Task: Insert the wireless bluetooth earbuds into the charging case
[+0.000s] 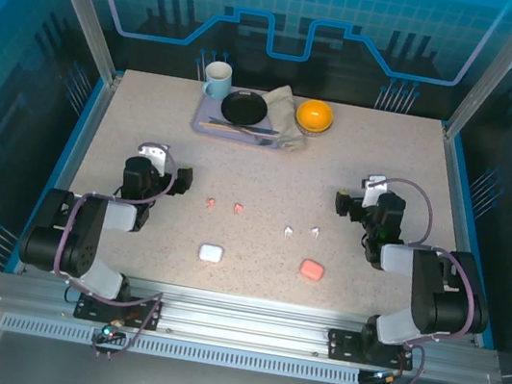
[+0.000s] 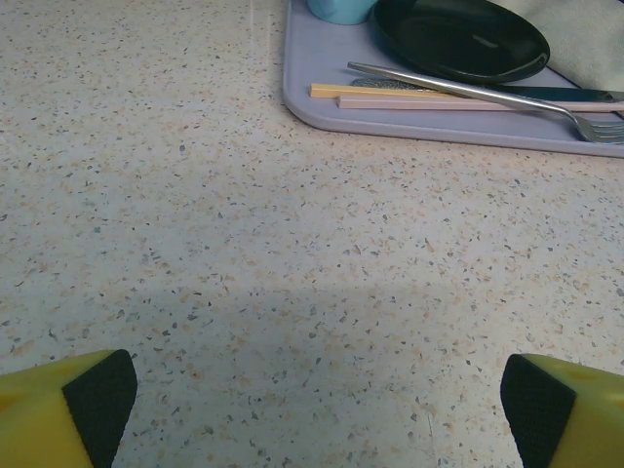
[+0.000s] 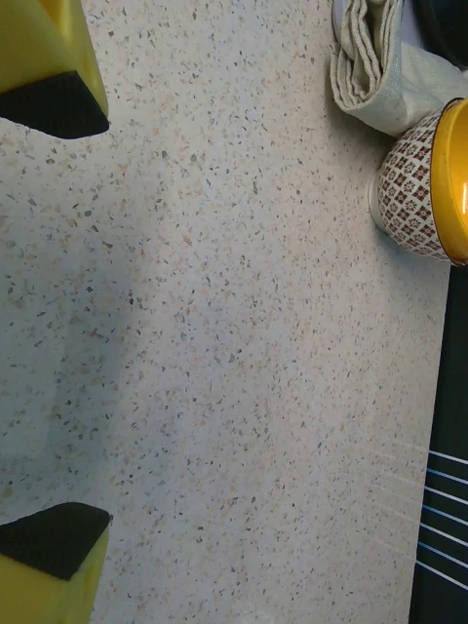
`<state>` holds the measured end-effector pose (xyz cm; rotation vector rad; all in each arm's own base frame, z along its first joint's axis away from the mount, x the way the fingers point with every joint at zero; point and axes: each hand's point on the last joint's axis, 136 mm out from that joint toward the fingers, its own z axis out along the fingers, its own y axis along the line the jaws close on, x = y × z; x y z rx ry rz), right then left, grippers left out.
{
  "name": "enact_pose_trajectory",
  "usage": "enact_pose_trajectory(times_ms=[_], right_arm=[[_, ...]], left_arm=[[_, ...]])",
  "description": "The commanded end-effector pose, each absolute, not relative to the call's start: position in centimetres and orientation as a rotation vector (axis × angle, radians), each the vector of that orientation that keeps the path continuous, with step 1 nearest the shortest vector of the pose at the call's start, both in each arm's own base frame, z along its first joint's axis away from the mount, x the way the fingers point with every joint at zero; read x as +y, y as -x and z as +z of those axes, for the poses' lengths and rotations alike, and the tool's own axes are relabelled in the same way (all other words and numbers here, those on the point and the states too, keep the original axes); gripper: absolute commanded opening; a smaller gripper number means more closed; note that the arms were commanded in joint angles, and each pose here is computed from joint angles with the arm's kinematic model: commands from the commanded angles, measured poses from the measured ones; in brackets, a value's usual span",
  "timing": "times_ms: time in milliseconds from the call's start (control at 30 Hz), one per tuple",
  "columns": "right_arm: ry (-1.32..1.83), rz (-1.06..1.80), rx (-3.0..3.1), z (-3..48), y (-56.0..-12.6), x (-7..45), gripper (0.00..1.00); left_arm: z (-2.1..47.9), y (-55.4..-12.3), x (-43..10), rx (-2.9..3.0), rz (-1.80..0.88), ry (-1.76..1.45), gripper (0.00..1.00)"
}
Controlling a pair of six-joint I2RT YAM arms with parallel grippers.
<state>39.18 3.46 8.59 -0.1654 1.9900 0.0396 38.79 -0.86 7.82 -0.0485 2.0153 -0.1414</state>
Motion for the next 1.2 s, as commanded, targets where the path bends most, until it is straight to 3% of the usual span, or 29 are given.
enact_pose_trajectory(times_ms=[0,800,1033,1167], right_arm=[[0.172,0.041,1.969,9.3,-39.7,3.3,1.00],[0.166,0.043,1.966,9.4,-39.7,3.1,1.00],[-0.137,-0.049,2.137,15.2,-38.7,0.4,1.00],[-0.624,-0.126,2.282,17.4,-35.5,-3.1,1.00]], left_arm=[[9.0,-39.6,-1.0,1.977,-0.134,0.046,0.99],[9.0,-39.6,-0.8,1.977,-0.135,0.048,0.99],[13.1,-40.8,0.3,2.070,-0.085,0.136,0.99],[16.8,-40.6,0.3,2.113,-0.134,0.236,0.99]])
